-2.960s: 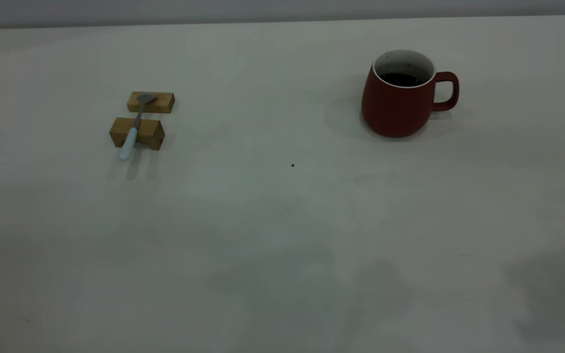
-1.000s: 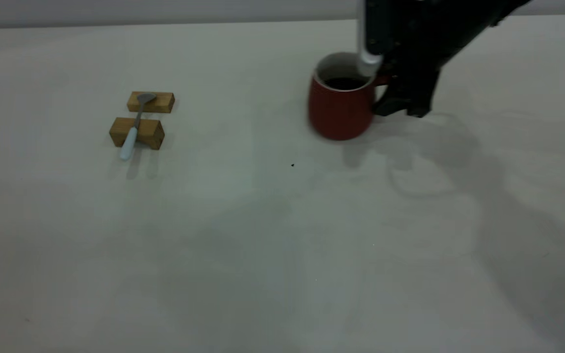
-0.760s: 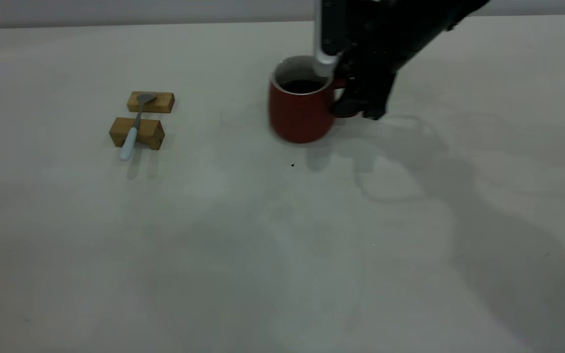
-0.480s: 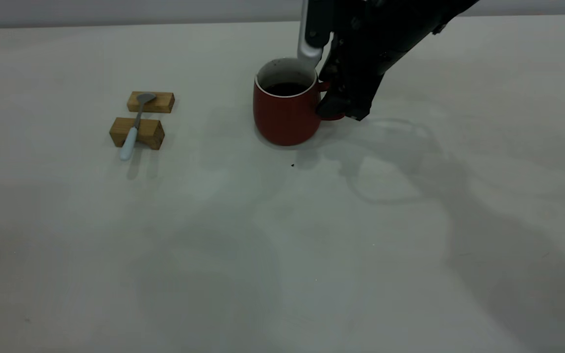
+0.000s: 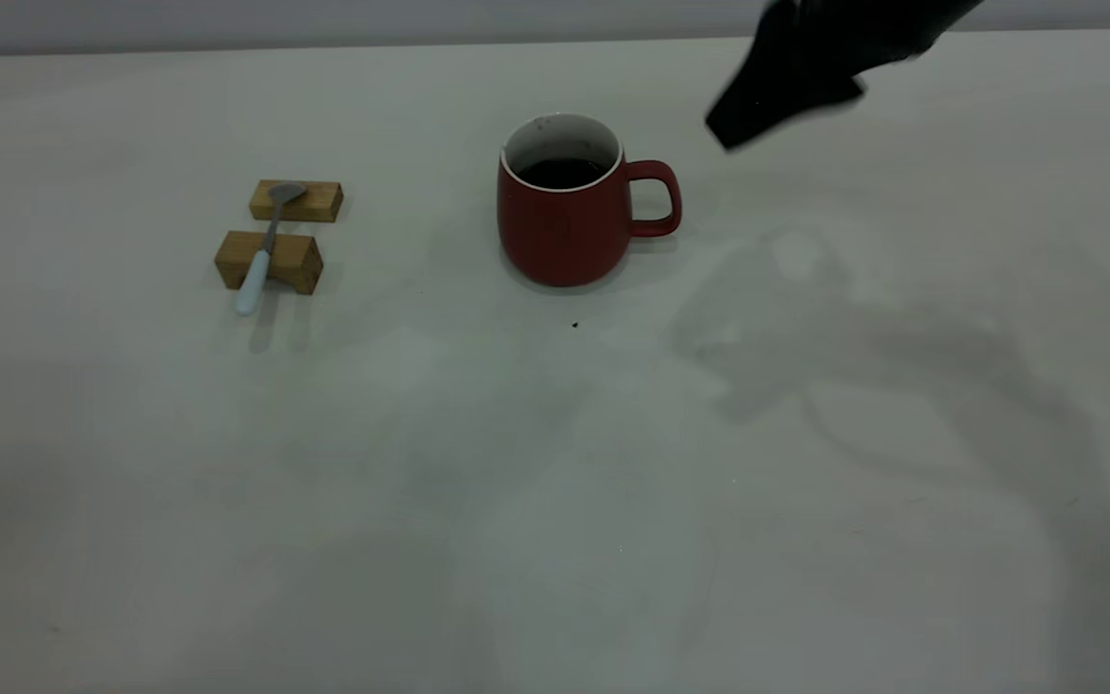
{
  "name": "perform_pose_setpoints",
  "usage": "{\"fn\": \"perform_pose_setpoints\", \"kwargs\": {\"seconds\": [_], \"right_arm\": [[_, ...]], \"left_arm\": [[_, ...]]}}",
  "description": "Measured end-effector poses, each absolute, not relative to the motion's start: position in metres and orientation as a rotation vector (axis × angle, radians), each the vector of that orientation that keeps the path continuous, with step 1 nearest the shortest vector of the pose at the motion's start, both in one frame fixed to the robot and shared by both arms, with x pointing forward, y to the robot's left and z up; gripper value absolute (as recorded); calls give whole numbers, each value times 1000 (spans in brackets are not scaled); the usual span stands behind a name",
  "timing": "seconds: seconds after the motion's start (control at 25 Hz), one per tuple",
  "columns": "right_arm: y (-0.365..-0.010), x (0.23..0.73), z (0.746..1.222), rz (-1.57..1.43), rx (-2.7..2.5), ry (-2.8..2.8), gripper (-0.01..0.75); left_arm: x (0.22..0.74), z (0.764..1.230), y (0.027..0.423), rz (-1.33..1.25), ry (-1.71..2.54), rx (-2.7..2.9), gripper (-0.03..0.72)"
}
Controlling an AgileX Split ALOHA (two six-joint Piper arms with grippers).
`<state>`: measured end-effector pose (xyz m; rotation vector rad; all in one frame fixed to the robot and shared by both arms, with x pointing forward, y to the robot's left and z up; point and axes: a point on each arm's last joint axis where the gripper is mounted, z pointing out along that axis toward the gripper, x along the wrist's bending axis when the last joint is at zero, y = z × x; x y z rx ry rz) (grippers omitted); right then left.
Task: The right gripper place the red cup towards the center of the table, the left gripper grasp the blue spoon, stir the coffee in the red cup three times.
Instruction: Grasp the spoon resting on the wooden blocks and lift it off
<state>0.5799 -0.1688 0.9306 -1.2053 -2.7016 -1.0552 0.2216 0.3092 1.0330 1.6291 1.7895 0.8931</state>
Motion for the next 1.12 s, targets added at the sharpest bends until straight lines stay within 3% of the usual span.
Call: {"fn": "perform_pose_setpoints", "kwargs": {"seconds": [0.2,0.44,0.6,0.84,1.12], "right_arm": [[-196,511,980,-874,-1536,-2564,574],[-258,428,998,-473,-1861,-2457,574],[-280,378,1008,-339,-2008,-2468,574],[-294,327,1015,-461,-2318,-2453,574],[-298,289,1035,-855,-2434,-2514,574]], "left_arm": [[222,1033,309,893,1790,1629,572],[222,1033,309,893,1790,1629,572],[222,1033,309,893,1790,1629,572],[222,1033,309,893,1790,1629,572],[222,1033,309,893,1790,1629,572]]}}
